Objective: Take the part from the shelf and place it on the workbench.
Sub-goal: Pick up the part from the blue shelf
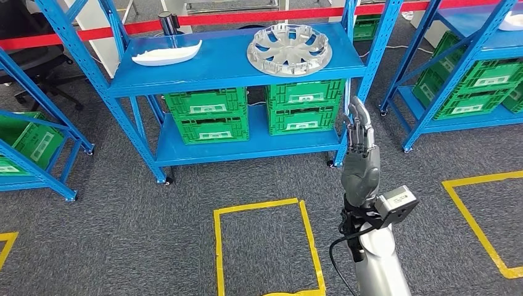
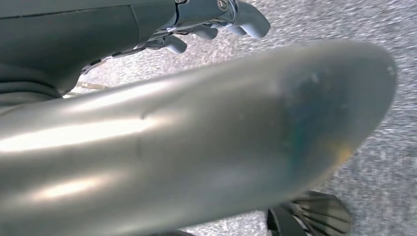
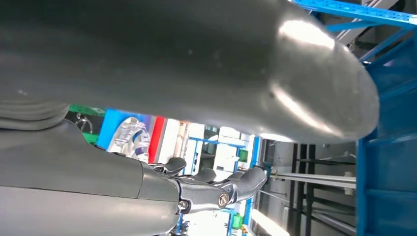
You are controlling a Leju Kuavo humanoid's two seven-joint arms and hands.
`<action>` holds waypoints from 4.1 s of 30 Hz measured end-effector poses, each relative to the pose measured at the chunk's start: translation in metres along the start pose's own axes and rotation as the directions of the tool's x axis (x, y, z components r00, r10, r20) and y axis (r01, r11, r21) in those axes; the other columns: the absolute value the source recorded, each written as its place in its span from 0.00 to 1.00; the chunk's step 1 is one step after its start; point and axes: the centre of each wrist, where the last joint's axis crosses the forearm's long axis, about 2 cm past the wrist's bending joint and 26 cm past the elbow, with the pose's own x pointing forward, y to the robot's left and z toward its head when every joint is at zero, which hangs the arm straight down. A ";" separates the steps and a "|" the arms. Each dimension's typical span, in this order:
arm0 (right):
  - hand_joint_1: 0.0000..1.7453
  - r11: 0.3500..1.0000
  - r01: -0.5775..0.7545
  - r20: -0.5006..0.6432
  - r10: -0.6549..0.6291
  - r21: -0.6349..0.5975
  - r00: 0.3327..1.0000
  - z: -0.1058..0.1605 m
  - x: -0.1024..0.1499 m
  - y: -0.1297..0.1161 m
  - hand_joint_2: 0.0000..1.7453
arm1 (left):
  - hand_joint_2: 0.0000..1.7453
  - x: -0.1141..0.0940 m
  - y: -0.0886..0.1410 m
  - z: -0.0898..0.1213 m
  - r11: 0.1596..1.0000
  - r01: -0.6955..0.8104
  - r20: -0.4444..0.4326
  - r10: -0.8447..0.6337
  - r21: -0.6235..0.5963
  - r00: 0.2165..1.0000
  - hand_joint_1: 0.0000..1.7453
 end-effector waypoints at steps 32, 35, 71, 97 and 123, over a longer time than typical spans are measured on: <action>0.00 1.000 0.029 -0.003 -0.029 0.006 1.000 0.011 0.007 -0.002 0.00 | 0.00 0.001 0.003 -0.001 1.000 0.017 0.007 -0.017 0.003 1.000 0.00; 0.00 0.999 0.035 -0.002 -0.035 0.012 0.999 0.011 0.007 -0.002 0.00 | 0.00 0.000 0.004 -0.002 1.000 0.015 0.012 -0.015 0.004 1.000 0.00; 0.00 0.997 0.062 0.039 -0.064 0.036 0.997 -0.008 0.006 0.004 0.00 | 0.00 -0.001 0.000 0.000 1.000 -0.003 -0.006 0.003 0.004 1.000 0.00; 0.00 0.997 0.065 0.026 -0.066 0.034 0.997 -0.005 0.004 0.005 0.00 | 0.00 -0.001 0.003 -0.001 1.000 0.004 -0.010 -0.004 -0.003 1.000 0.00; 0.00 0.989 0.110 0.010 -0.112 0.099 0.994 -0.015 -0.001 0.015 0.00 | 0.00 0.002 0.000 0.000 1.000 -0.002 -0.012 0.002 -0.006 1.000 0.00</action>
